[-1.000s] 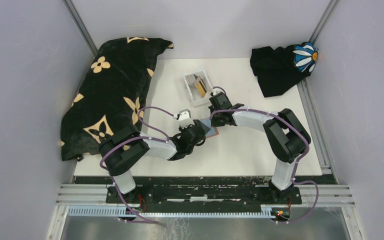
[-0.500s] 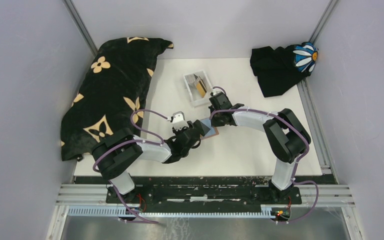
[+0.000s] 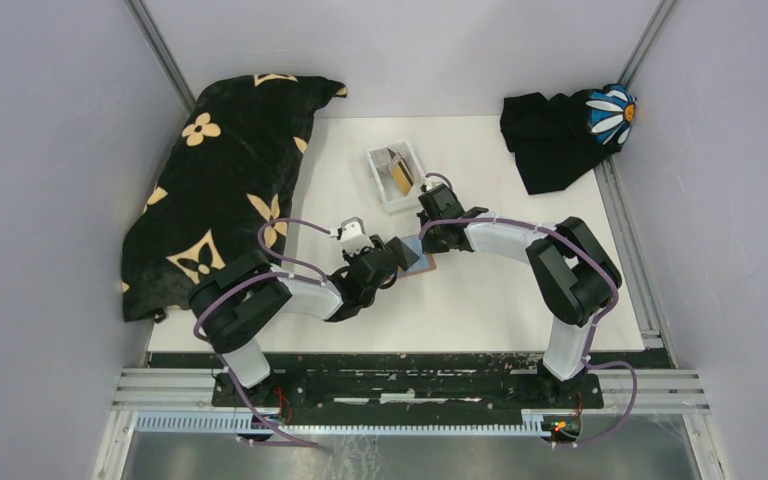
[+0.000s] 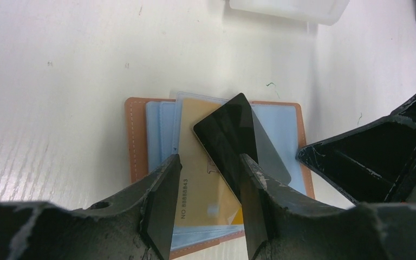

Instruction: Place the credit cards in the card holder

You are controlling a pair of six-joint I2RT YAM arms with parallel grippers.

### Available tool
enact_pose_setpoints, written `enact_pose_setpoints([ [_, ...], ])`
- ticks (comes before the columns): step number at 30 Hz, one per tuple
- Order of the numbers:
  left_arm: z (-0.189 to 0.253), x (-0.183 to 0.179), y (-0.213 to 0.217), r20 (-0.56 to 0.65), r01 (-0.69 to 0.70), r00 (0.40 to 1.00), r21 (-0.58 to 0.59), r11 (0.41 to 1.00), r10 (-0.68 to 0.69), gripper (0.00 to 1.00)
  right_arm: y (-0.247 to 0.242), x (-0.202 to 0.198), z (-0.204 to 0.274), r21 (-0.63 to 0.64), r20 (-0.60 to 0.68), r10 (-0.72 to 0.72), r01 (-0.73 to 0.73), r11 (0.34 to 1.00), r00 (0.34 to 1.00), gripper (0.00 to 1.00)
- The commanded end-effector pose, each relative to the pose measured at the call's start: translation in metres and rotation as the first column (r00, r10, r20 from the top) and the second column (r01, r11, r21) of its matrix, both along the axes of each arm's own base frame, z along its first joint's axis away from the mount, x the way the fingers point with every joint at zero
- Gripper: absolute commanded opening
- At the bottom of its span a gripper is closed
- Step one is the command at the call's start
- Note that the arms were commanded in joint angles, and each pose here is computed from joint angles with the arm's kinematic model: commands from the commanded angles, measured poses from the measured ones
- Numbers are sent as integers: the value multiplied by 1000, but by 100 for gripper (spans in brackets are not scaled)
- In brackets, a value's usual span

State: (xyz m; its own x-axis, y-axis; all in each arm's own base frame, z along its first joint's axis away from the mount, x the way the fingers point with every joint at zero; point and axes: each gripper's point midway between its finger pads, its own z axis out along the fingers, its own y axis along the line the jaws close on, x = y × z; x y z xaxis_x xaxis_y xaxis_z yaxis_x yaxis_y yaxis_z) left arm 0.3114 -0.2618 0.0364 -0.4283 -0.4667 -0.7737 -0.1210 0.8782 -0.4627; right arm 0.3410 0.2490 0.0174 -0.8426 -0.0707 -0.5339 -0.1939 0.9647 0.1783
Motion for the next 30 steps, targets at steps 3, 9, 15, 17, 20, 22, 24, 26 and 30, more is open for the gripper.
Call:
enact_pose_setpoints([
  [3, 1, 9, -2, 13, 0, 1000, -15, 1000, 0, 52, -10, -27, -42, -73, -122, 24, -34, 997, 992, 6],
  [9, 2, 15, -2, 16, -2, 1000, -11, 1000, 2, 52, -9, -26, -42, -72, -121, 25, -34, 997, 992, 6],
  [15, 0, 20, -2, 12, -3, 1000, -25, 1000, 3, 52, -8, -26, -42, -70, -122, 25, -33, 997, 992, 6],
  [17, 2, 22, -3, 16, -1, 1000, -25, 1000, 2, 52, -8, -26, -43, -70, -125, 26, -35, 997, 992, 6],
  [20, 4, 24, -3, 20, 0, 1000, -25, 1000, 0, 52, -7, -26, -45, -68, -127, 27, -36, 997, 992, 6],
  [22, 5, 26, -3, 23, -1, 1000, -27, 1000, 1, 52, -7, -26, -45, -68, -129, 26, -35, 997, 991, 6],
  [24, 6, 26, -4, 23, 3, 1000, -27, 1000, -2, 52, -7, -26, -46, -68, -130, 26, -35, 997, 991, 6],
  [26, 6, 26, -5, 21, 8, 1000, -29, 1000, -8, 52, -7, -26, -47, -67, -130, 27, -36, 997, 991, 6],
  [30, 7, 27, -6, 23, 12, 1000, -35, 999, -11, 52, -6, -26, -48, -66, -132, 26, -35, 997, 991, 6],
])
